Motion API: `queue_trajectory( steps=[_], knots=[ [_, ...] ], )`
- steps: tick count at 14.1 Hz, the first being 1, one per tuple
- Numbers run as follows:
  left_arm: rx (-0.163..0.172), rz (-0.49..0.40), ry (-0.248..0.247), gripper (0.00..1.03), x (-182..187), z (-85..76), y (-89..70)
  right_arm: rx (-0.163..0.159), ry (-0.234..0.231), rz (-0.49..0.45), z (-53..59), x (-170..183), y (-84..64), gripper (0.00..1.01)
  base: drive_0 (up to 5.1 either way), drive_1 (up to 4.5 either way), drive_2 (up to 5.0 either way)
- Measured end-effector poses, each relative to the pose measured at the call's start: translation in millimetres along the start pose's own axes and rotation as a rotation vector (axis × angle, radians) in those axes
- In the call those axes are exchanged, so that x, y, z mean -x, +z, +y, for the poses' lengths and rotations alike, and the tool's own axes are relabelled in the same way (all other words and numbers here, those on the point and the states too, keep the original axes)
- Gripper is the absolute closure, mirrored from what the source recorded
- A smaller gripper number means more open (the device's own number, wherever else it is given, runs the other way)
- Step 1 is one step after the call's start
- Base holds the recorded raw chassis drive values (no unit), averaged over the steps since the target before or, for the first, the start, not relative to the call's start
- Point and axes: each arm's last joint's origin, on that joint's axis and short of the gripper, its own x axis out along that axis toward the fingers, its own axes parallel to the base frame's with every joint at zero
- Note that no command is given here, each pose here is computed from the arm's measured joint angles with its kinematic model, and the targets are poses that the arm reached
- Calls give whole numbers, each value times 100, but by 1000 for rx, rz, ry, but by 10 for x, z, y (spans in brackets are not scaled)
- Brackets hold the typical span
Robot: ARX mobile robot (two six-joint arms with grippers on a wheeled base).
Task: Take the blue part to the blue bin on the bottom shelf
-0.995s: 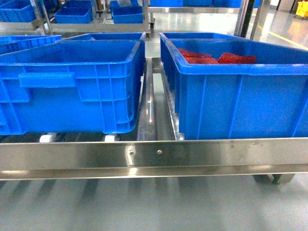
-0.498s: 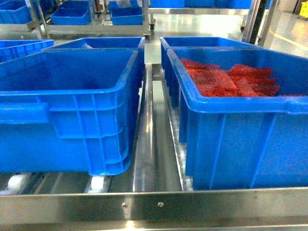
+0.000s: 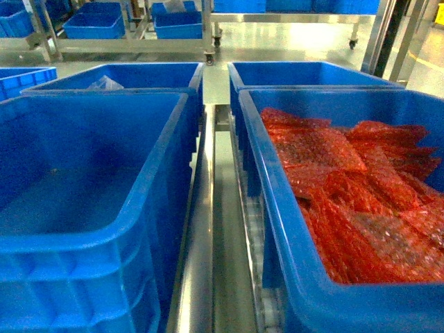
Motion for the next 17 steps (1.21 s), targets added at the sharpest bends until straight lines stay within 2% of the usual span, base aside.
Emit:
queue_trajectory(
  steps=[6,17],
  knots=[
    [-2,3,0,59,-4,-2,-4,0,0,1,0,0,-1,3,7,425,-412],
    [0,0,0,59,-1,-1,0,0,0,0,0,0,0,3,0,0,0]
  ],
)
